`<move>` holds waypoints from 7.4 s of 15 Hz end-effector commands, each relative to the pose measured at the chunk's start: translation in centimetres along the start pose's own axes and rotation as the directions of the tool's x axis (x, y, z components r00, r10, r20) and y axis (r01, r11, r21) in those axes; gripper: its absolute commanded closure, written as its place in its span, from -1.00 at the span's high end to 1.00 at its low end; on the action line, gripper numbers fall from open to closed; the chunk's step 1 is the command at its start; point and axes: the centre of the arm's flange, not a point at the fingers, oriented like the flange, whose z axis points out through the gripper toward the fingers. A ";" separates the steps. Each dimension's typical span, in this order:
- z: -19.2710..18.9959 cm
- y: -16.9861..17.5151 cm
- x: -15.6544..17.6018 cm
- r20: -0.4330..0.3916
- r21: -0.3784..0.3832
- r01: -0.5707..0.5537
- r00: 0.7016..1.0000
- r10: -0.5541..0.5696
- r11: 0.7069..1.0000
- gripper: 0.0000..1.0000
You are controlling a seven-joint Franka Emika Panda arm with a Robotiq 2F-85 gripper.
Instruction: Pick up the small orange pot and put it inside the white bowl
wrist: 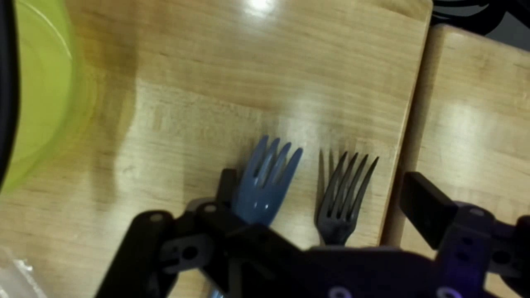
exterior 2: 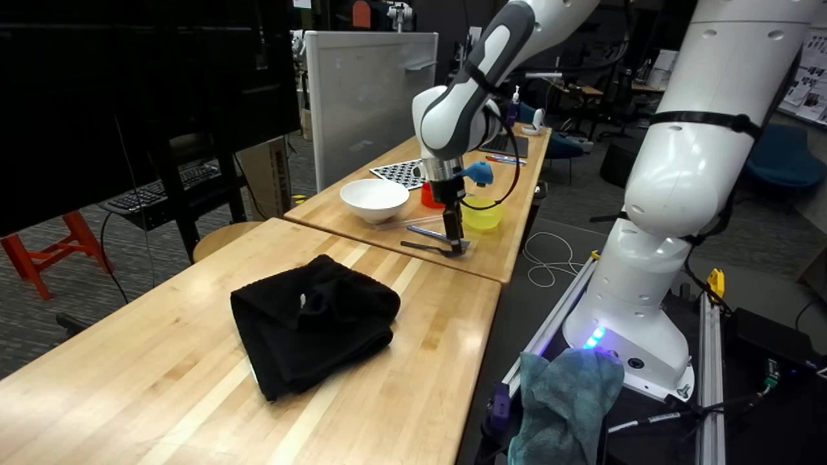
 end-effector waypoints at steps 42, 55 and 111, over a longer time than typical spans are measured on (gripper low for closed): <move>-18.6 -2.1 15.6 -0.308 -0.040 -0.043 0.951 0.028 0.998 1.00; -24.2 6.9 12.8 -0.439 -0.146 -0.197 0.891 0.115 0.970 1.00; -7.3 27.0 5.2 -0.257 -0.178 -0.242 0.947 0.192 0.954 0.19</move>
